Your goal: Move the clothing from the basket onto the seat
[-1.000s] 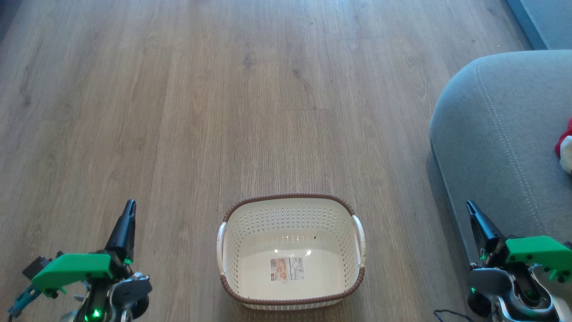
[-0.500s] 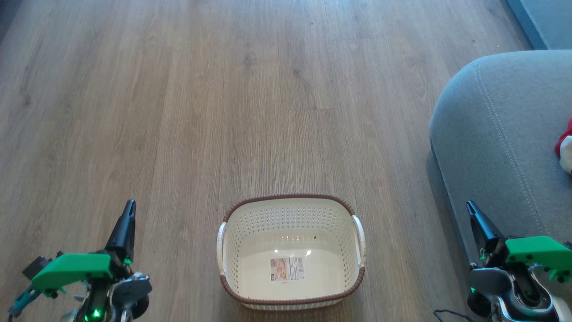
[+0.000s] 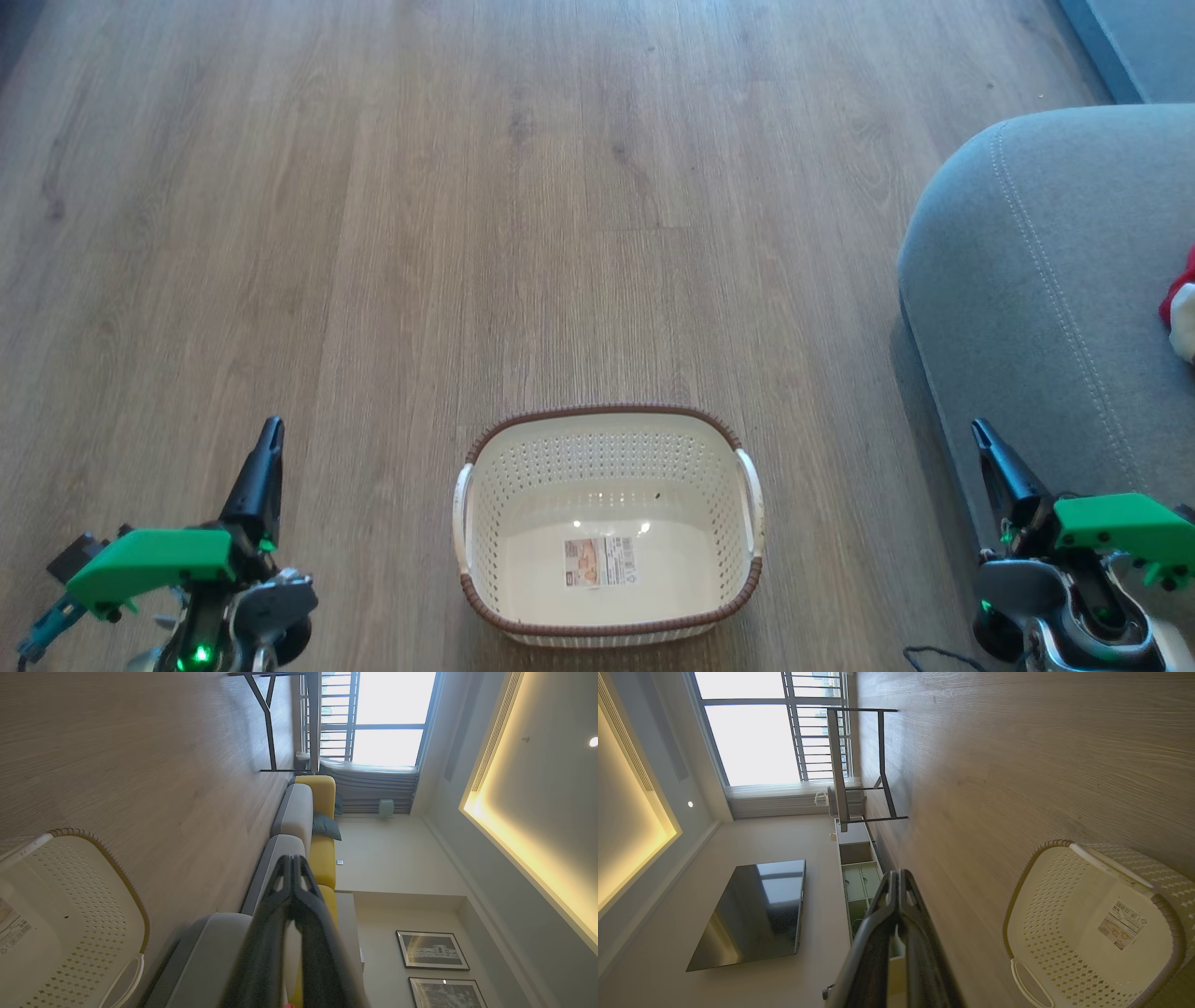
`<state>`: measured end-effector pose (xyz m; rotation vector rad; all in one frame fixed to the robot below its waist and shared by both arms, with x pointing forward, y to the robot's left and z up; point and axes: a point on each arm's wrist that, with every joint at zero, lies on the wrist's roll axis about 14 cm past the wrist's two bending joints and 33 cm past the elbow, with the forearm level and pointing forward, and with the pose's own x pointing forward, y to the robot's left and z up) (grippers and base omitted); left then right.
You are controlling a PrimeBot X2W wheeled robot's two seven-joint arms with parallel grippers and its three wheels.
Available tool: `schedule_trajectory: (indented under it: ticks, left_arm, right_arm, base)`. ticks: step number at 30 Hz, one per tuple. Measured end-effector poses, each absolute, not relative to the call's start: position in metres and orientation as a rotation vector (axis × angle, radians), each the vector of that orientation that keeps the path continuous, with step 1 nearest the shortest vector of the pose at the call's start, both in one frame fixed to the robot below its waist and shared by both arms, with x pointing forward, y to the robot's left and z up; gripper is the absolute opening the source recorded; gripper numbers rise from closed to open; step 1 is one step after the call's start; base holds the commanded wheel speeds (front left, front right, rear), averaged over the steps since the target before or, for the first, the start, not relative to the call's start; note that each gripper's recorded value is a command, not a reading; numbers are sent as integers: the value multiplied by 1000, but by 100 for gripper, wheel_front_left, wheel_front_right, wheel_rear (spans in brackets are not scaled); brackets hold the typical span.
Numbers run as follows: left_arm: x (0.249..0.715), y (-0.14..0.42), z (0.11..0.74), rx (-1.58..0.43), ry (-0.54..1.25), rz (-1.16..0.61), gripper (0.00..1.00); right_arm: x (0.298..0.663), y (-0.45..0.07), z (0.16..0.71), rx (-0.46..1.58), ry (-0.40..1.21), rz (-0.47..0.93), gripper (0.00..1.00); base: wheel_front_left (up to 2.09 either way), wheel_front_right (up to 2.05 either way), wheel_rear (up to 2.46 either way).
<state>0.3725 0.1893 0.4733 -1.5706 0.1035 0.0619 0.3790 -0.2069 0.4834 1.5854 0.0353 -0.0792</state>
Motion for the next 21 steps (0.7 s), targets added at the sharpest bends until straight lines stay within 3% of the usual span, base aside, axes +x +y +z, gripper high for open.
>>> schedule_trajectory:
  ticks: [21]
  left_arm:
    - [373, 189, 473, -1571, 104, 62, 0]
  right_arm:
    - [379, -207, 483, 1586, 35, -80, 0]
  base:
    - [0, 0, 0]
